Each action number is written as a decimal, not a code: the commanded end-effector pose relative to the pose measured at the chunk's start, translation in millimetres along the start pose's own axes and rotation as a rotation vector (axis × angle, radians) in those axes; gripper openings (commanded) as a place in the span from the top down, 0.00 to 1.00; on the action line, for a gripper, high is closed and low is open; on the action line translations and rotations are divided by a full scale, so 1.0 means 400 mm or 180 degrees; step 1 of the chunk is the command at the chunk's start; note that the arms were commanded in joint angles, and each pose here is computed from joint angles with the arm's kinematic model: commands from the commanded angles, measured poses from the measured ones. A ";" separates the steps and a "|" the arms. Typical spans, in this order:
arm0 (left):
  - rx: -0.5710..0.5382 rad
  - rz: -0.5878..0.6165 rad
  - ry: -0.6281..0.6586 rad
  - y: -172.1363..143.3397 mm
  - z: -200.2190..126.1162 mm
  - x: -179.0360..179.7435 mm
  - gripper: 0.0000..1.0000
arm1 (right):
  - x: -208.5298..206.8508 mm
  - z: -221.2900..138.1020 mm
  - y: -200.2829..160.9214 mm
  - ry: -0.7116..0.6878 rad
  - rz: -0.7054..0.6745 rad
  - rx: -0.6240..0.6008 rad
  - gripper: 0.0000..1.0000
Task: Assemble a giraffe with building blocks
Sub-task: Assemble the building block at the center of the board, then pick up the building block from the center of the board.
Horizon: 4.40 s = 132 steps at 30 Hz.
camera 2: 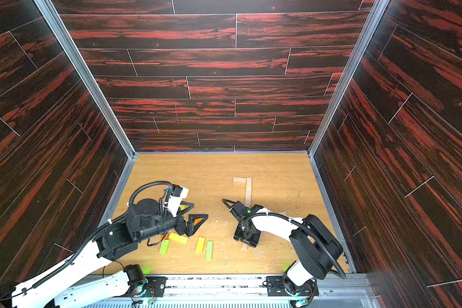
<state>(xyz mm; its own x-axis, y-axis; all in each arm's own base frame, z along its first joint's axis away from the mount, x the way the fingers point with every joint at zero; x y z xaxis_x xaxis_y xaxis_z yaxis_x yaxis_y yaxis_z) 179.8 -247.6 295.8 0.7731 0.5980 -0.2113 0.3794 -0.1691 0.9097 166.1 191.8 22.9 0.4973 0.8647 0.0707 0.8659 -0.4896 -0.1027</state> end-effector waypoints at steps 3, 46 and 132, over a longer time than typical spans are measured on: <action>0.0022 0.0023 -0.0022 -0.013 0.001 -0.001 0.02 | 0.000 0.010 0.017 -0.0069 0.0026 0.0035 0.59; 0.0095 0.0046 0.0091 -0.024 0.016 0.015 0.02 | 0.028 -0.002 0.132 -0.0162 -0.0150 -0.0080 0.60; 0.0248 0.0185 0.0051 -0.031 0.084 0.015 0.02 | -0.206 -0.338 0.331 0.0536 0.0973 -0.0961 0.29</action>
<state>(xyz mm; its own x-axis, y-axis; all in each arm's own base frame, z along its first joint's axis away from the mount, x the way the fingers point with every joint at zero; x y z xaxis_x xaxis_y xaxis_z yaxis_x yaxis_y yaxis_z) 194.5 -258.2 261.5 0.7580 0.6291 -0.1723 0.4120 -0.2570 0.8742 259.9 63.5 138.8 0.6644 0.7066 0.2434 0.6894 -0.7052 0.1655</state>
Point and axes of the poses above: each gripper's point midway between its finger pads, its own z axis out along the fingers, its own x axis along the line the jaws close on, y = z × x, the point moved 1 cm from there along -z, back along the fingers, and after that the axes turned 12 degrees about z, right-handed, at the moved point
